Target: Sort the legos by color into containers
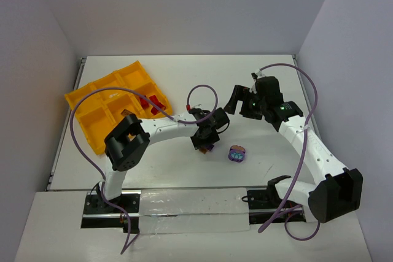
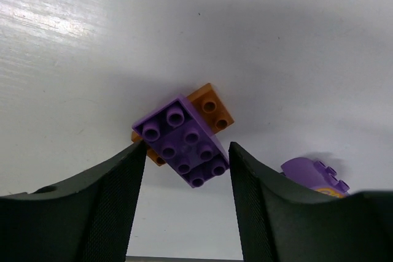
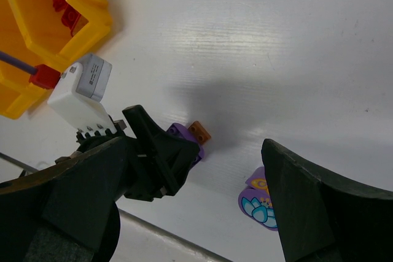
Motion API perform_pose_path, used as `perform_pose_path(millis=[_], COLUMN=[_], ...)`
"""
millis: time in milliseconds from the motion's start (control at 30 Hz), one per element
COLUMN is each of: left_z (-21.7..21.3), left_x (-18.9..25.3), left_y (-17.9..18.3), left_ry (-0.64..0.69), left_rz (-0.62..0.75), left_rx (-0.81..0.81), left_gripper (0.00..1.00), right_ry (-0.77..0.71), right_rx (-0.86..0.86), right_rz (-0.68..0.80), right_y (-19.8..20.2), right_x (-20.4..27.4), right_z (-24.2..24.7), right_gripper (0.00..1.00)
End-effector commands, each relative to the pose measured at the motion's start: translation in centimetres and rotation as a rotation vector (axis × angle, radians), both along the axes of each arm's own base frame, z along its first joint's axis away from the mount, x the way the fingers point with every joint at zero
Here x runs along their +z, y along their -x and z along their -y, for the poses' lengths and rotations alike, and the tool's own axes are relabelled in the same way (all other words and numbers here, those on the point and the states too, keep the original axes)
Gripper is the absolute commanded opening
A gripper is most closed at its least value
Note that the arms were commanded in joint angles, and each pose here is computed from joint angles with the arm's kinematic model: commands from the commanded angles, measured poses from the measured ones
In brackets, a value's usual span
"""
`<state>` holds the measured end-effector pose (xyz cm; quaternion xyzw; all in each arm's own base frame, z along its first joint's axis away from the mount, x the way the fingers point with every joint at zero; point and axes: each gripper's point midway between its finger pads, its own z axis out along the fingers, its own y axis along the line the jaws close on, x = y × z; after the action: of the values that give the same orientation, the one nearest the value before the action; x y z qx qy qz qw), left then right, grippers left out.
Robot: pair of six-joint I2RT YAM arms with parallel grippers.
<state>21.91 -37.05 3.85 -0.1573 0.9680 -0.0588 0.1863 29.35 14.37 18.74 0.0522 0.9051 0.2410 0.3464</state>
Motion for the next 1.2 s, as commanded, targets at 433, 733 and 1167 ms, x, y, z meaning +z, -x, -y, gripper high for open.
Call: perform_pose_path(millis=[433,733,1167], left_z=[-1.4,-1.3,-5.1], left_x=[0.4,-0.4,4.8], left_y=[-0.7,-0.7,-2.2], left_ry=[-0.065,-0.087,0.030], left_rz=[0.048,0.035,0.103], left_rx=[-0.053,-0.075,-0.093], left_gripper=[0.57,0.47,0.00], right_ry=[-0.020,-0.022,-0.021], right_rx=[0.011,0.009,-0.002], right_rz=[0.067,0.069,0.090], right_y=[-1.2,-1.1,-1.2], right_x=[1.8,1.9,2.9], right_z=[-0.4,-0.3,-0.1], right_gripper=[0.98,0.98,0.98])
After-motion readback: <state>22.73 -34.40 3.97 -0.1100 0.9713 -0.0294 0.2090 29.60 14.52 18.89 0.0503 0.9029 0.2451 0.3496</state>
